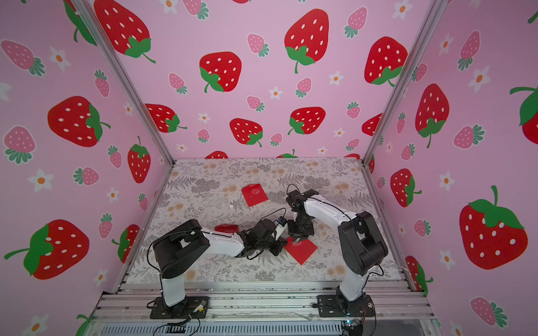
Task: Seal the envelope with a glue stick
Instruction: Apply the envelope at the center of the board.
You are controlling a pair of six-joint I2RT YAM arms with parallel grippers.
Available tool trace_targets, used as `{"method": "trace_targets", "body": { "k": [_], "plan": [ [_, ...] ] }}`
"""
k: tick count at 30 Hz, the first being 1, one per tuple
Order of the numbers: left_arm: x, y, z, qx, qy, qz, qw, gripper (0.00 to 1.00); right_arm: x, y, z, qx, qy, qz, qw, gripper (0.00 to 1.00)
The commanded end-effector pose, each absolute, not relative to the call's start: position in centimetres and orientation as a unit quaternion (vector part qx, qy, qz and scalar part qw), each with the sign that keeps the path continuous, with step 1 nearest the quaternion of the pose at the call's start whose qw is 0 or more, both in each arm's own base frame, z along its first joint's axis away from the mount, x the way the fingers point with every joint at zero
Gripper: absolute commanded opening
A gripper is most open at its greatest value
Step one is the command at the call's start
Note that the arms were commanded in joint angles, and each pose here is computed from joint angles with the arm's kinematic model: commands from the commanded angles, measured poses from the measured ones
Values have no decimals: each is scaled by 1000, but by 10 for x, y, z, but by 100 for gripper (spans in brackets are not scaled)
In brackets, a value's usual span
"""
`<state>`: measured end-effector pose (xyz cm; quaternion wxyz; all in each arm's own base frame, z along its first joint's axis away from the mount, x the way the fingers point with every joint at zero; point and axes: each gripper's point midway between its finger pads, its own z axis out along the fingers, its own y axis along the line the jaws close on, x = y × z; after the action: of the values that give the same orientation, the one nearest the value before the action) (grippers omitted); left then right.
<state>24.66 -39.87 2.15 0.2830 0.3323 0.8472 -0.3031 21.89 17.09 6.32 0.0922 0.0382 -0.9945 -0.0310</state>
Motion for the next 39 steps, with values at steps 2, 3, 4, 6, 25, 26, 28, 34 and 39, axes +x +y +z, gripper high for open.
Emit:
{"method": "trace_targets", "body": {
  "k": [2, 3, 4, 6, 25, 26, 28, 34, 39],
  "plan": [
    [236, -388, -2, 341, 865, -275, 245, 0, 212, 176, 60, 47, -992, -40, 114, 0],
    [236, -388, -2, 342, 865, -274, 245, 0, 213, 167, 61, 47, -992, -16, 113, 0],
    [236, -388, -2, 342, 865, -274, 245, 0, 213, 159, 62, 49, -992, 10, 111, 0],
    [235, -388, -2, 342, 865, -274, 245, 0, 213, 139, 65, 56, -990, 64, 113, 0],
    [236, -388, -3, 343, 865, -274, 243, 0, 213, 144, 58, 57, -989, 56, 124, 0],
    [235, -389, -3, 344, 864, -275, 243, 0, 212, 156, 57, 52, -991, 22, 123, 0],
    [236, -390, -3, 344, 864, -275, 243, 0, 215, 175, 56, 45, -992, -35, 115, 0],
    [236, -389, -4, 345, 865, -273, 241, 0, 219, 158, 50, 34, -994, 4, 107, 0],
    [236, -390, -4, 345, 865, -274, 241, 0, 222, 168, 55, 19, -993, -59, 103, 0]
  ]
}}
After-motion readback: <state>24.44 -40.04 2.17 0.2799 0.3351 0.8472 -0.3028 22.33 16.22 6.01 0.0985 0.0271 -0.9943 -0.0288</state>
